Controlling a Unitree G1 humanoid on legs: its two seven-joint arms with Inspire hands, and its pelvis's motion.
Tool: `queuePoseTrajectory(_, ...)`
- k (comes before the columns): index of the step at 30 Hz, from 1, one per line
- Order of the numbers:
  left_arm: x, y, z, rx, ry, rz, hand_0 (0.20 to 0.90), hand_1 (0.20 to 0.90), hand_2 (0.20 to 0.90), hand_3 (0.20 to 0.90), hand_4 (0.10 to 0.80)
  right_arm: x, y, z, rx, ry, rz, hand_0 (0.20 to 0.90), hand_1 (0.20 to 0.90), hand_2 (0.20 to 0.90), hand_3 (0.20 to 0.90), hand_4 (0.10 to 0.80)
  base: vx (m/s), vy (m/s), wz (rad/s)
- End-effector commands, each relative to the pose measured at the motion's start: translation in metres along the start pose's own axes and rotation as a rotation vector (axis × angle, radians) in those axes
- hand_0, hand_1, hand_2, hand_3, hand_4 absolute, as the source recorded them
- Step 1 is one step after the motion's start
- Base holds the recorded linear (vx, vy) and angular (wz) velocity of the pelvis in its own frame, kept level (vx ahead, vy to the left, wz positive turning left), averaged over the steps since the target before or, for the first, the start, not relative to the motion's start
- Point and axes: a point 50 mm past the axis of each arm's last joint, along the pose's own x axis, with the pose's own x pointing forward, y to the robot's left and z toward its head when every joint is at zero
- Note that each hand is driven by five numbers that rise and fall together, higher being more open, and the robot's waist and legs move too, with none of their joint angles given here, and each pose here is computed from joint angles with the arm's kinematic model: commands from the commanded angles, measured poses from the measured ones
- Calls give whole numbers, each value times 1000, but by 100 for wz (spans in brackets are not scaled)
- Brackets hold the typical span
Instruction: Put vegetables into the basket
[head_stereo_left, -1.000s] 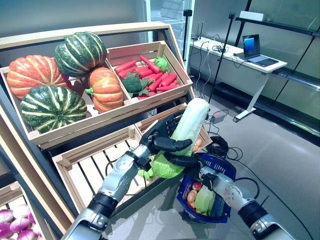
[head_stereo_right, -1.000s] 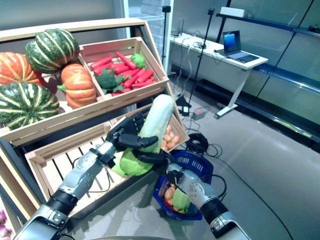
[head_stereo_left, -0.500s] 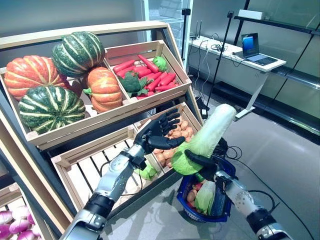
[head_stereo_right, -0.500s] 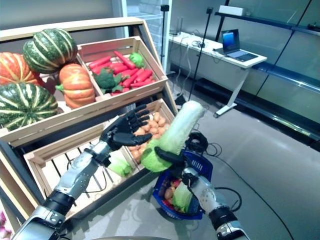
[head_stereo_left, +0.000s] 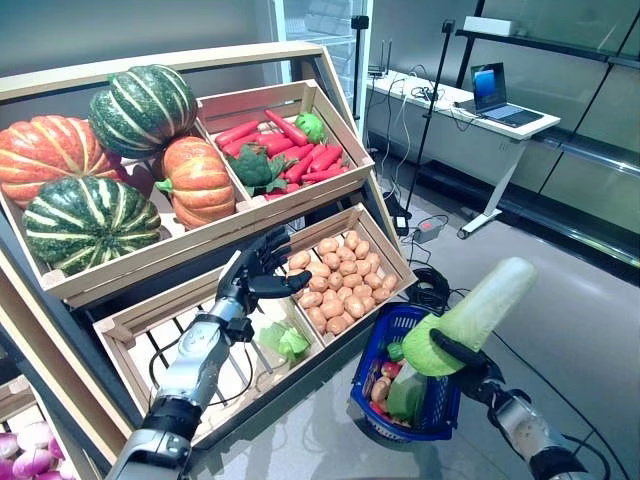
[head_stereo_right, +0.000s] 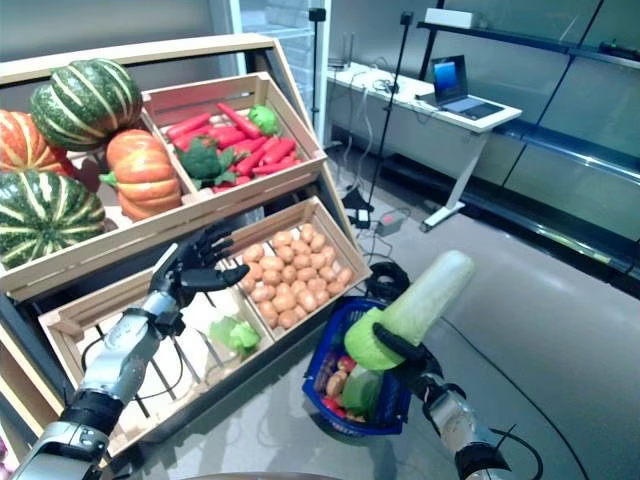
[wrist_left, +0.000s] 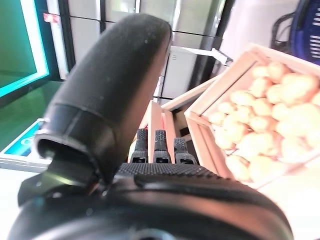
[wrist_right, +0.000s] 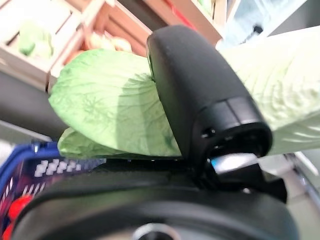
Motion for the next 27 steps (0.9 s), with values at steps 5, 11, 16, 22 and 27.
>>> queuePoseTrajectory(5,50,-2,132,140,-463,24,900,900,900,900,800,27,103,165,-126,-452,172,300,300,300,300,400,-452,6,-2)
queuePoseTrajectory(11,56,-5,190,220,-629,97,900,900,900,900,800,13,134,225,-255,-577,159,300,300,300,300,400,-239,40,7)
queuePoseTrajectory(16,53,-9,227,299,-739,158,900,900,900,900,800,2,148,252,-369,-608,108,300,300,300,300,400,-87,11,11)
queuePoseTrajectory(22,44,-14,261,360,-865,248,900,900,900,900,800,-10,160,275,-439,-636,46,300,300,300,300,400,-89,20,10)
queuePoseTrajectory(27,40,-14,272,454,-914,355,900,900,900,900,800,-16,162,285,-477,-630,-6,900,900,900,900,800,-23,0,4)
